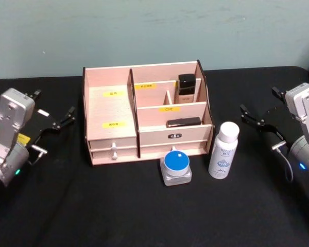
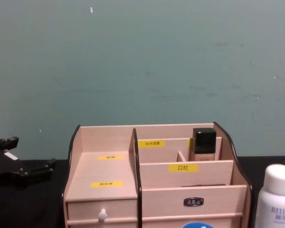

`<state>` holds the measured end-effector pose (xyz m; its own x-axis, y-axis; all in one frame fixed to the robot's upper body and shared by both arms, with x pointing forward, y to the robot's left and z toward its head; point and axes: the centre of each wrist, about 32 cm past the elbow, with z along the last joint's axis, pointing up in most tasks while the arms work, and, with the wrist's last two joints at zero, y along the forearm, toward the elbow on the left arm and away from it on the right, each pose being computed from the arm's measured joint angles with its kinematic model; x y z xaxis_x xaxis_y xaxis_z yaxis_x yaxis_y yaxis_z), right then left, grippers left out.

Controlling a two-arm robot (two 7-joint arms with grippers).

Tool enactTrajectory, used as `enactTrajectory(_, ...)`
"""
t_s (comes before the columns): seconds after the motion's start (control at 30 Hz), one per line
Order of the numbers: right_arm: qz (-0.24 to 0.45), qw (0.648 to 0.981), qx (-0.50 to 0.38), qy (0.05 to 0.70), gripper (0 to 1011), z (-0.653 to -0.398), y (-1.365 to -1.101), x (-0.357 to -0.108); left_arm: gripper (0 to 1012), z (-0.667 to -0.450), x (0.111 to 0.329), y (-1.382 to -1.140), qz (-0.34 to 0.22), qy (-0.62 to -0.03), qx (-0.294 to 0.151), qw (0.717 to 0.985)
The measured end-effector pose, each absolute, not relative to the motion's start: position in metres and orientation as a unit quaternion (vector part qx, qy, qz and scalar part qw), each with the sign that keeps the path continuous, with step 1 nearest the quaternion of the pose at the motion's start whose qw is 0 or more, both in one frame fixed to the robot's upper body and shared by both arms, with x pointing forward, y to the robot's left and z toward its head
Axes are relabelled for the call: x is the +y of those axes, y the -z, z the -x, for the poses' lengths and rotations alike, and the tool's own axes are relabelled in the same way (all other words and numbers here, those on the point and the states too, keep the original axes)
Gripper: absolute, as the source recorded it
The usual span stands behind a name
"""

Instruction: Pick up the facial cleanser and watermelon frost from the table and place them into the tiered storage box.

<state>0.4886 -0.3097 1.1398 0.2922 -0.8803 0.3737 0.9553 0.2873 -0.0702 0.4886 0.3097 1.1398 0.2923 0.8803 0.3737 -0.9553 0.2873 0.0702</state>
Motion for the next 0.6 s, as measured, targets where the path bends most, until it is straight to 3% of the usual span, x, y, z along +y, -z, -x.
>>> enactTrajectory(0.6,0.142,0.791,-0.132,0.58,1007,-0.4886,-1.1398,-0.3097,1010,-0.4886,0.3096,-1.1398,-0.142,-0.58,-0.132,0.791)
